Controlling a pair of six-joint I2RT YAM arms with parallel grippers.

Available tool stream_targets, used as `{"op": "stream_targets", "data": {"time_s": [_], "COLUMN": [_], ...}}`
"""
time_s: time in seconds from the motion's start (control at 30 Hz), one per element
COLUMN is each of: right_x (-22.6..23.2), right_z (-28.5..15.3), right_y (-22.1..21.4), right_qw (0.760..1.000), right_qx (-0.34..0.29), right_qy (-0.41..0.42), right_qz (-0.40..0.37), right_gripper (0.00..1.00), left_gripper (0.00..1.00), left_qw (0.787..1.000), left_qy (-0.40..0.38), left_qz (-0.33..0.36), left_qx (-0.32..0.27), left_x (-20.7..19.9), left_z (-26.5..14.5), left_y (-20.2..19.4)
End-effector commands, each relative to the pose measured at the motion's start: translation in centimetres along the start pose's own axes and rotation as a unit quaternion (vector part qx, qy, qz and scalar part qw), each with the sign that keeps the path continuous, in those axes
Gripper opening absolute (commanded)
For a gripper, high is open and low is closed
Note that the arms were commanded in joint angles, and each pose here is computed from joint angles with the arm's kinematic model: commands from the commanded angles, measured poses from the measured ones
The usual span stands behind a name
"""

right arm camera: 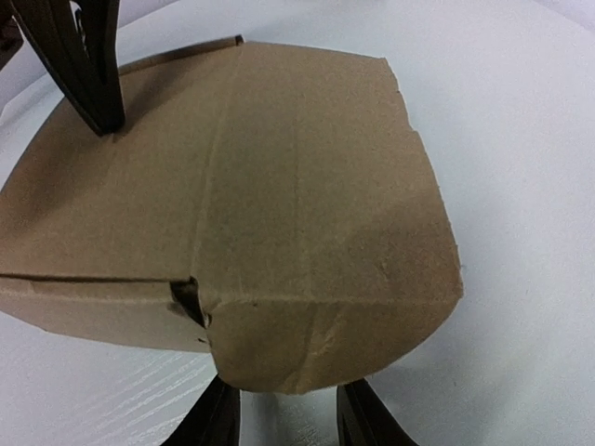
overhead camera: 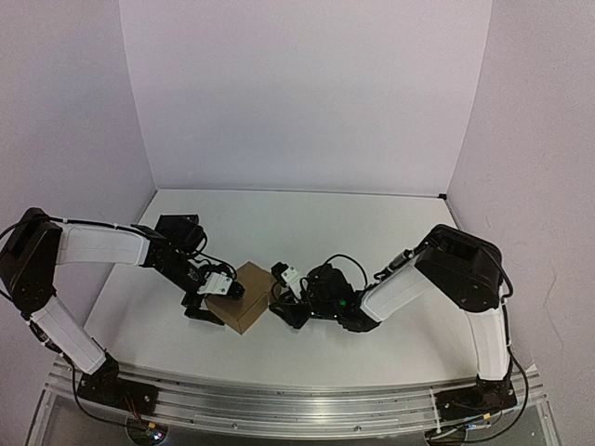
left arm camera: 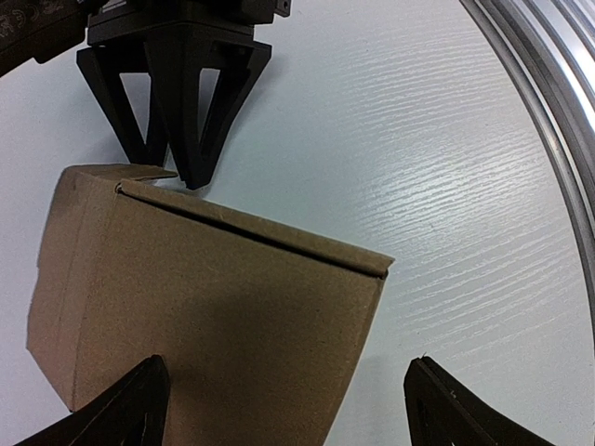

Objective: Fold the paper box

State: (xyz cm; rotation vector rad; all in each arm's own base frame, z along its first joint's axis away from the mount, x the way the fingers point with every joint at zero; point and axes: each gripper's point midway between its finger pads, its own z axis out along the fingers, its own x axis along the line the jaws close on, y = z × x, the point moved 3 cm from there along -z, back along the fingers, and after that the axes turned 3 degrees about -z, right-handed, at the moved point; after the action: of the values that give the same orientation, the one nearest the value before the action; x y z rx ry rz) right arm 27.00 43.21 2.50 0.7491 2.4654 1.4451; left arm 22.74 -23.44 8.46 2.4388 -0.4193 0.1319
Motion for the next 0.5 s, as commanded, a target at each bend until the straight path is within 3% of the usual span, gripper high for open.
{"op": "stream_targets", "data": {"time_s": [0.0,0.1,0.23,0.47], "right_x": [1.5,2.1,2.1,2.4], "right_z": [-1.7,-3.1,-5.3,-3.5], "right_y": [0.7,-0.5,0.3,2.8], "right_qw": [0.999,0.998,0.998,0.989], "right_qx": [0.011,0.044,0.038,0.02], "right_qy": [0.038,0.054,0.049,0.066], "right_qz": [-0.015,-0.013,-0.002,0.13], "right_gripper": [0.47,0.57,0.58,0.24], "left_gripper": [0.9,0.9,0.9,0.9], "left_qw": [0.998,0.999,0.999,0.999], "left_qy": [-0.041,-0.04,-0.041,-0.038], "left_qz": [-0.03,-0.028,-0.029,-0.029], "left_qx": [0.022,0.021,0.02,0.022], "left_x": [-2.3,-2.3,-2.3,-2.3], "left_z": [0.5,0.5,0.6,0.5], "left_y": [-1.3,-1.3,-1.3,-1.3]}}
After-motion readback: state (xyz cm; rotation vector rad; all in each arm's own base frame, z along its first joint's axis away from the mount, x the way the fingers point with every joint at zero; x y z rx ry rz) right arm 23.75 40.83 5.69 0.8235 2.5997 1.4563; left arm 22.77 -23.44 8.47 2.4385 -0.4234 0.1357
